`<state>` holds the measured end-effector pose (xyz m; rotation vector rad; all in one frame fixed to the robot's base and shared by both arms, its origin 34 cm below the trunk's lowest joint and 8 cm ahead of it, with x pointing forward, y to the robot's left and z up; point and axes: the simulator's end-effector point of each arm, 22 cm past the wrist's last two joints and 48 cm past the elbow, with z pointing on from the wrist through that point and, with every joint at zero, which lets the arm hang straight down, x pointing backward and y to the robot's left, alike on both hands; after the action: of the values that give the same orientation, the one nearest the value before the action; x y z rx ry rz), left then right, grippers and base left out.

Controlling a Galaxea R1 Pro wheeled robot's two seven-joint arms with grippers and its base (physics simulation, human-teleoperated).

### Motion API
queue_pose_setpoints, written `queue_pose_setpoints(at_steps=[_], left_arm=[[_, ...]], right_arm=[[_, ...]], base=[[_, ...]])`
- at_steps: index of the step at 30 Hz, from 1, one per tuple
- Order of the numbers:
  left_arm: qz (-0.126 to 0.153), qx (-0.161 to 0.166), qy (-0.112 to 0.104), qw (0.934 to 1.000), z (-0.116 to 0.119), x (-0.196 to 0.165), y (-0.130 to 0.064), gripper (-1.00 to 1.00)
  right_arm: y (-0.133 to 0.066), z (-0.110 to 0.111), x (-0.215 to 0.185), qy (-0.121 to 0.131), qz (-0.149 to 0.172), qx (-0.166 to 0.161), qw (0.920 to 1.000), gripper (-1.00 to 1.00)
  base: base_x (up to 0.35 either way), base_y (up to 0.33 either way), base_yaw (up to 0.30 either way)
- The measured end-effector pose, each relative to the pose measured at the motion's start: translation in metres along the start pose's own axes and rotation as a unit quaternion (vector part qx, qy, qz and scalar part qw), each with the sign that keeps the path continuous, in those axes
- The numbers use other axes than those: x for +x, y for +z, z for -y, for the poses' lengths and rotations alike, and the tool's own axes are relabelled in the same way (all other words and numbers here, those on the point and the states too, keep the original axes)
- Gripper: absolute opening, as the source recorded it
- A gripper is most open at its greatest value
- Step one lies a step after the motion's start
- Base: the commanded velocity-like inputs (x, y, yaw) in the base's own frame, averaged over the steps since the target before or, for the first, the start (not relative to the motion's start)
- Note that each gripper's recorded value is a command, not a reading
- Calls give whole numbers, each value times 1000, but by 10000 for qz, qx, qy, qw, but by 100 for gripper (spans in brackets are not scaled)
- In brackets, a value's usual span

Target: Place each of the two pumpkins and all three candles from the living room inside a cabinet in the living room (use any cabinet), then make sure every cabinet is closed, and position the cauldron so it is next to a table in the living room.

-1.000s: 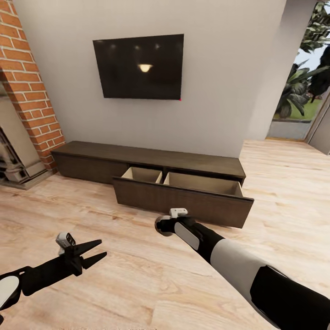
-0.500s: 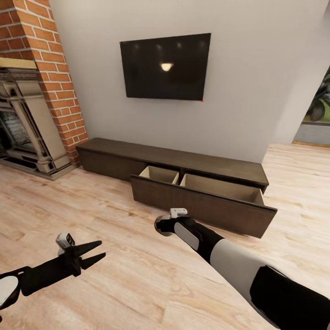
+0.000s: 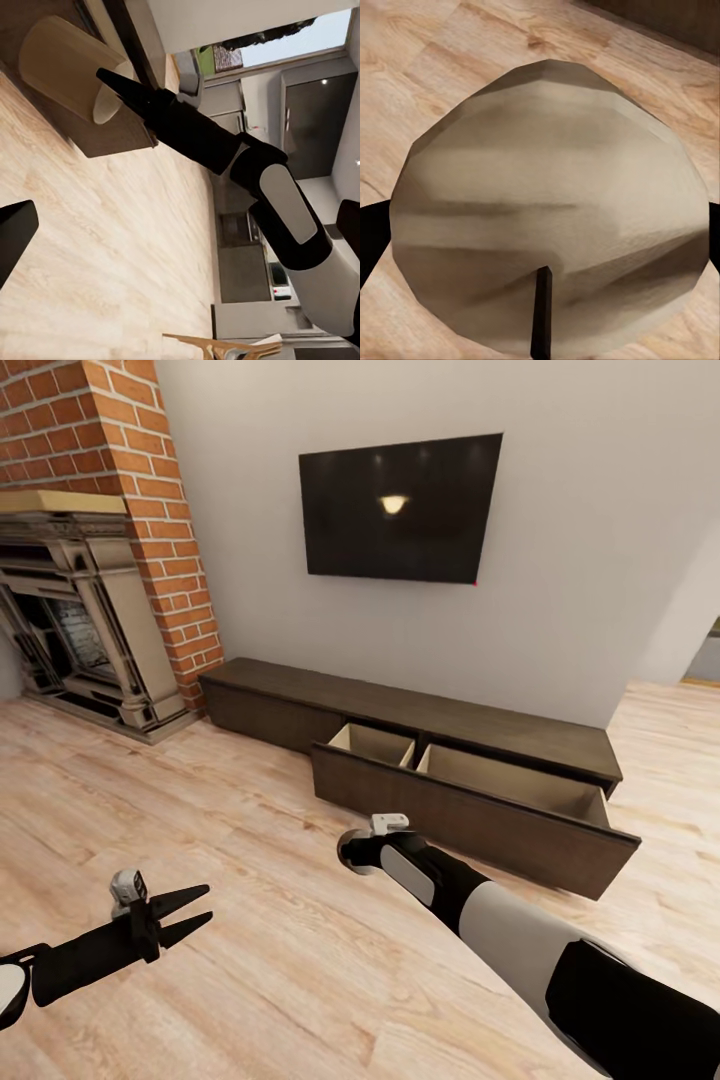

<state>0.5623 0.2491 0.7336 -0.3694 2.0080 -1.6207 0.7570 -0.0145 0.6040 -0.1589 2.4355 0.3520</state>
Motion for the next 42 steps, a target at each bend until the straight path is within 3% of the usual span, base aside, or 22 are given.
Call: queue_pose_setpoints(at_steps=[12, 14, 17, 18, 19, 21, 23, 24, 27, 28, 29, 32, 34, 42], left_arm=[[31, -103, -26, 9999, 16, -11, -5, 100], [144, -399, -64, 9991, -1, -19, -14, 100], [411, -1144, -50, 9926, -40, -37, -41, 100], [610, -1758, -5, 9825, -70, -49, -63, 100], [694, -1992, -9, 9775, -81, -53, -73, 100], [936, -2943, 31, 9511, -124, -64, -112, 100], [1151, -3734, 62, 9205, -160, -68, -144, 100], [1313, -4255, 59, 8954, -186, -65, -162, 100], [1561, -5233, 83, 8377, -221, -56, -191, 100], [1609, -5602, 81, 8126, -232, -49, -198, 100], [1636, -5777, 78, 7996, -236, -43, -198, 100], [1645, -5988, 178, 7836, -239, -34, -185, 100], [1607, -6088, 298, 7763, -239, -31, -180, 100], [1595, -6131, 489, 7722, -236, -35, -175, 100]], right_arm=[[-16, -4, -19, 13, 13, -2, 10000, -100], [-18, -5, -22, 14, 15, -2, 10000, -100], [-22, -6, -27, 15, 18, -2, 10000, -100], [-23, -6, -29, 15, 31, -1, 10000, -100], [-25, -6, -31, 18, 37, -1, 10000, -100], [-27, -7, -35, 26, 59, -2, 10000, -100], [-30, -8, -38, 29, 68, -3, 10000, -100], [-31, -8, -39, 27, 71, 5, 10000, -100], [-34, -8, -42, 38, 68, 14, 10000, -100], [-33, -8, -42, 36, 67, 11, 10000, -100], [-33, -8, -42, 36, 65, 9, 10000, -100], [-32, -8, -40, 32, 48, 4, 10000, -100], [-31, -8, -39, 29, 32, 4, 10000, -100], [-27, -4, -37, -245, 57, 119, 9996, -100]], base=[[0, 0, 0], [0, 0, 0], [0, 0, 0], [0, 0, 0], [0, 0, 0], [0, 0, 0], [0, 0, 0], [0, 0, 0], [0, 0, 71], [0, 0, 180], [0, 0, 192], [0, 0, 202], [0, 0, 179], [85, 0, 56]])
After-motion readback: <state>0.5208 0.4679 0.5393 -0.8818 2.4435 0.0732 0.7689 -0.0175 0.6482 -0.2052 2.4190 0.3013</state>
